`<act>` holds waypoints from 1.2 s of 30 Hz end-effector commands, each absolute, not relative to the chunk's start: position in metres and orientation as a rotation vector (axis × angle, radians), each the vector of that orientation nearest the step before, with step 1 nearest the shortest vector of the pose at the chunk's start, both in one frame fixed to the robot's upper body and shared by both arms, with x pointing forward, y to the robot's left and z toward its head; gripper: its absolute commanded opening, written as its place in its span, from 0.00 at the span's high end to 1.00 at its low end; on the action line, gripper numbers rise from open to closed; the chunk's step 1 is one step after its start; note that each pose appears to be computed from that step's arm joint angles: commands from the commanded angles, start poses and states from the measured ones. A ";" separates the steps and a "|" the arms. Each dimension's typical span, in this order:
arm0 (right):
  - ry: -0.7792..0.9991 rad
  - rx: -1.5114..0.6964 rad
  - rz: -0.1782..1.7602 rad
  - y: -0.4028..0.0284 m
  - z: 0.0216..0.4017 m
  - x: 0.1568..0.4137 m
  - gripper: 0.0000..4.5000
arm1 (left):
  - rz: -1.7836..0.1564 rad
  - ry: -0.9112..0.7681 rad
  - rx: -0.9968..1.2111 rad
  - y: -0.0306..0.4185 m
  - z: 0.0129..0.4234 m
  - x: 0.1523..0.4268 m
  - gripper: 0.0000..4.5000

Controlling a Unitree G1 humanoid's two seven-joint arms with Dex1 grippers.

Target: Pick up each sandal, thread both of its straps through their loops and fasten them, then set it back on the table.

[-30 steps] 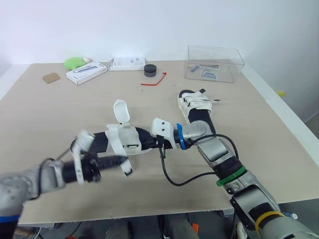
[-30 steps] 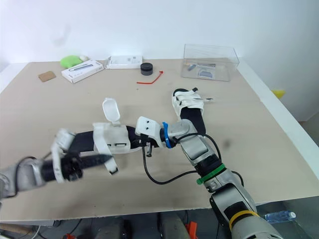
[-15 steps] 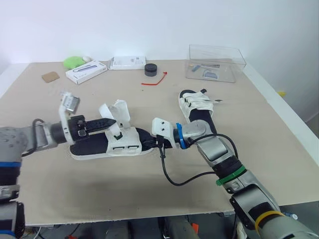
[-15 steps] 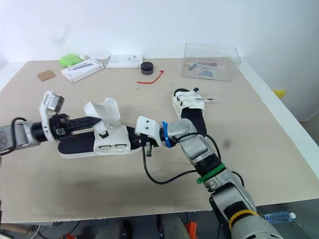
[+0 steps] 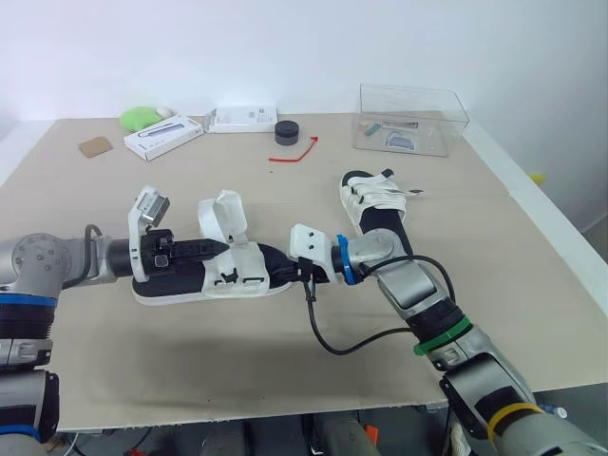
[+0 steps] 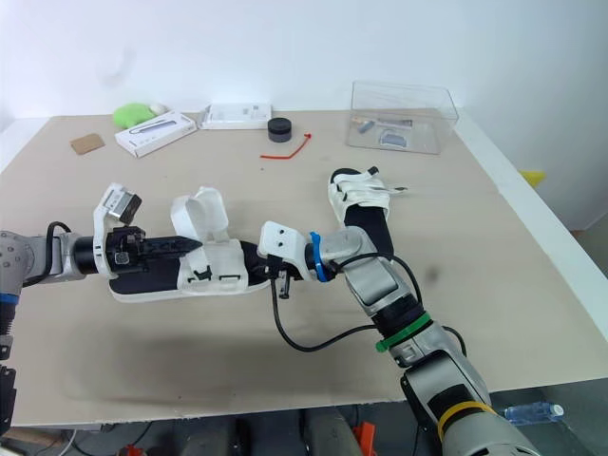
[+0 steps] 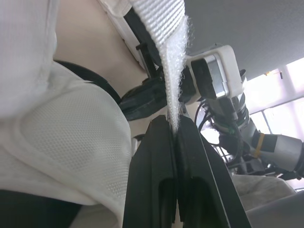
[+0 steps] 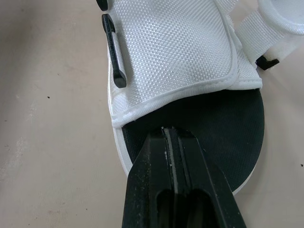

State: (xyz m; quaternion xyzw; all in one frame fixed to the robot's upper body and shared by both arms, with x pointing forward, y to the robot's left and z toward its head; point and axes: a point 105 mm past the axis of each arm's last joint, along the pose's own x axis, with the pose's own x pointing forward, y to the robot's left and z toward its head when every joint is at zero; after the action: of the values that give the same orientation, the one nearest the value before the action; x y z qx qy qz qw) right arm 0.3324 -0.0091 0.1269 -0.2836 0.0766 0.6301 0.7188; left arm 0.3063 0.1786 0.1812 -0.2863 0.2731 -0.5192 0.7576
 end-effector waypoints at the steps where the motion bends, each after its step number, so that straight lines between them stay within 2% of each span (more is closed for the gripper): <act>1: 0.142 -0.640 1.393 -0.008 0.132 0.331 1.00 | -1.122 0.535 -0.598 0.188 0.194 0.311 0.99; 14: 0.141 -0.643 1.399 -0.008 0.132 0.330 1.00 | -1.132 0.521 -0.581 0.189 0.198 0.312 0.99; 25: 0.141 -0.647 1.401 -0.008 0.132 0.329 1.00 | -1.178 0.592 -0.563 0.187 0.192 0.301 0.99; 36: 0.145 -0.650 1.400 -0.009 0.131 0.328 1.00 | -1.151 0.531 -0.562 0.192 0.200 0.316 0.99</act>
State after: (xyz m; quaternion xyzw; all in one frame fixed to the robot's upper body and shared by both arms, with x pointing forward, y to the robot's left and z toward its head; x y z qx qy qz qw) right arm 0.3315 -0.0100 0.1271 -0.2865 0.0754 0.6303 0.7176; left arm 0.3143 0.1877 0.1911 -0.2697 0.2592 -0.5300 0.7610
